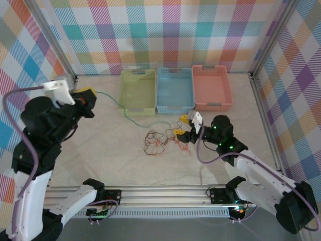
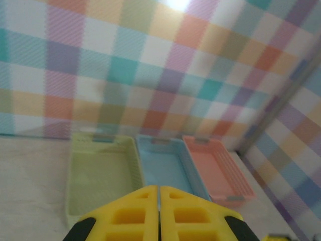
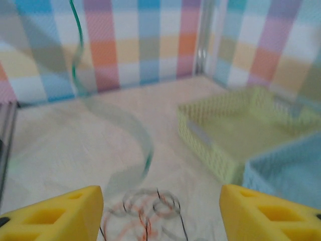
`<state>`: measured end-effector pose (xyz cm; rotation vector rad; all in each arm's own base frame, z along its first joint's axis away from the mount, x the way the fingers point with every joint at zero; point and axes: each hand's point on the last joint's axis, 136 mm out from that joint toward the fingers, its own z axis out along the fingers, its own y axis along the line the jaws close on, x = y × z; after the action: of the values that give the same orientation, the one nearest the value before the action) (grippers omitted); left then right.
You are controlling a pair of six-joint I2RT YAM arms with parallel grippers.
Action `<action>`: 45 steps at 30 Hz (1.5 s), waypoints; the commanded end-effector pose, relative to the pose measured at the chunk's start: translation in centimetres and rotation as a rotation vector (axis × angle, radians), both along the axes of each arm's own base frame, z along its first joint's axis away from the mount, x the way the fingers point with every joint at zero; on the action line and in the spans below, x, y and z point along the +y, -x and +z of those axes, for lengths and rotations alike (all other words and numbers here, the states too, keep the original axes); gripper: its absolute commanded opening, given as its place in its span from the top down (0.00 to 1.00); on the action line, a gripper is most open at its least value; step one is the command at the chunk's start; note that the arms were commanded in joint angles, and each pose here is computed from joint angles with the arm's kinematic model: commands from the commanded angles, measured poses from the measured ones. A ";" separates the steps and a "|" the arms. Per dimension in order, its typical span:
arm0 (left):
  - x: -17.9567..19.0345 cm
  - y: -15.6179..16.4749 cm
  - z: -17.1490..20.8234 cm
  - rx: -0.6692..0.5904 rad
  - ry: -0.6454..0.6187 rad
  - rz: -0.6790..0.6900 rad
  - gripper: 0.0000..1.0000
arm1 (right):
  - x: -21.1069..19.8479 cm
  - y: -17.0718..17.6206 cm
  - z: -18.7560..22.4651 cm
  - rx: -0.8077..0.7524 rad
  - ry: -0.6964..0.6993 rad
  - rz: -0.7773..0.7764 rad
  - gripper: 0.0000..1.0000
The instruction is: Untangle the cables
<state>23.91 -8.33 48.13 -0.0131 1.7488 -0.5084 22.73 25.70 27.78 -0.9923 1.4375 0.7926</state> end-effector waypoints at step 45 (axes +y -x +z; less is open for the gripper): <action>-7.1 2.7 -5.1 0.123 0.118 -0.442 1.00 | 13.5 -7.4 4.8 0.380 -0.044 -0.021 1.00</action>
<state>22.66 -15.18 43.31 0.2491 1.8594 -0.8882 27.55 39.26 29.50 -0.9952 1.7951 1.0209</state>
